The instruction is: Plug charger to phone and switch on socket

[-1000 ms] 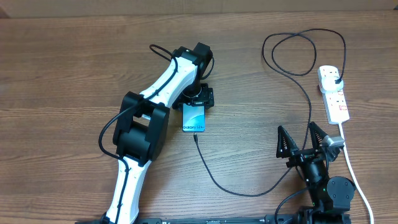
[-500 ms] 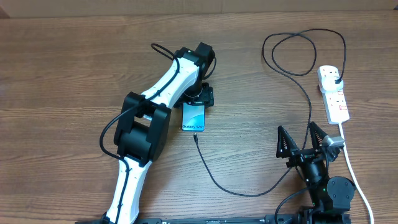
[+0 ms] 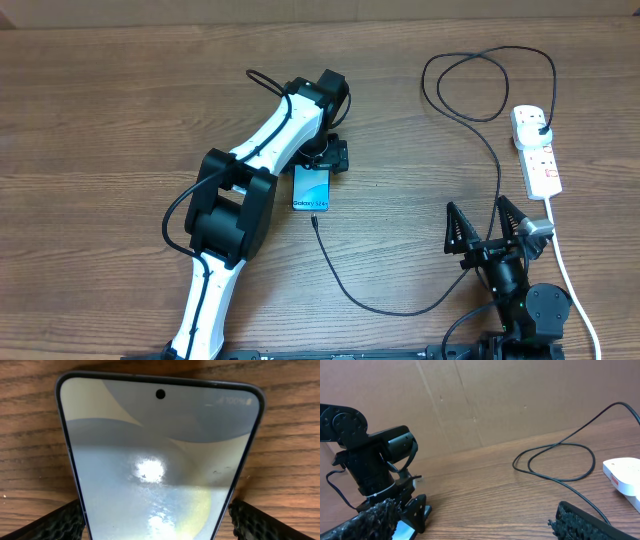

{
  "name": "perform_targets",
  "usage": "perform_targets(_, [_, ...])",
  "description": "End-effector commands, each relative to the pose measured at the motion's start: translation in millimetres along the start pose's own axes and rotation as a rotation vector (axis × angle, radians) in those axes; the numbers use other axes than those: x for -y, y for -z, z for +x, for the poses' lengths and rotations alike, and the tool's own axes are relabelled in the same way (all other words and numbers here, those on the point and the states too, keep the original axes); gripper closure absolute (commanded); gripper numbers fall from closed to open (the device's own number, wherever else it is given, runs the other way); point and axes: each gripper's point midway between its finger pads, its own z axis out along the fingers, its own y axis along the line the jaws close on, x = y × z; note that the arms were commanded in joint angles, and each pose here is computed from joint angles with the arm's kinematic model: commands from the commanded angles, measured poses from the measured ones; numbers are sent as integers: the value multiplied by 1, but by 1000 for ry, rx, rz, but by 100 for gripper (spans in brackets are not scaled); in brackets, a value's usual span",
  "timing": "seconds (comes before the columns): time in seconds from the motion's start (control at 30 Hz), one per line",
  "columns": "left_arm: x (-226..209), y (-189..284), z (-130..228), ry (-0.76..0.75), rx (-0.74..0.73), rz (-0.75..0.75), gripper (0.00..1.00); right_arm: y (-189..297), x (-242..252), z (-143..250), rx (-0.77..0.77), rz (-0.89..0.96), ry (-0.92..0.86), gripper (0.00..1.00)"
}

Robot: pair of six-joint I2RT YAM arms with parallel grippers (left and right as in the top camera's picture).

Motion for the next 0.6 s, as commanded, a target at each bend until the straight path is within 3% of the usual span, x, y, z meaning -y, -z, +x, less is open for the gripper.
perform_targets(0.0, [-11, -40, 11, -18, -76, -50, 3, 0, -1, 2, 2, -7, 2, 0])
perform_targets(0.57, [-11, -40, 11, -17, -73, -51, 6, 0, -1, 2, 2, -7, 2, 0])
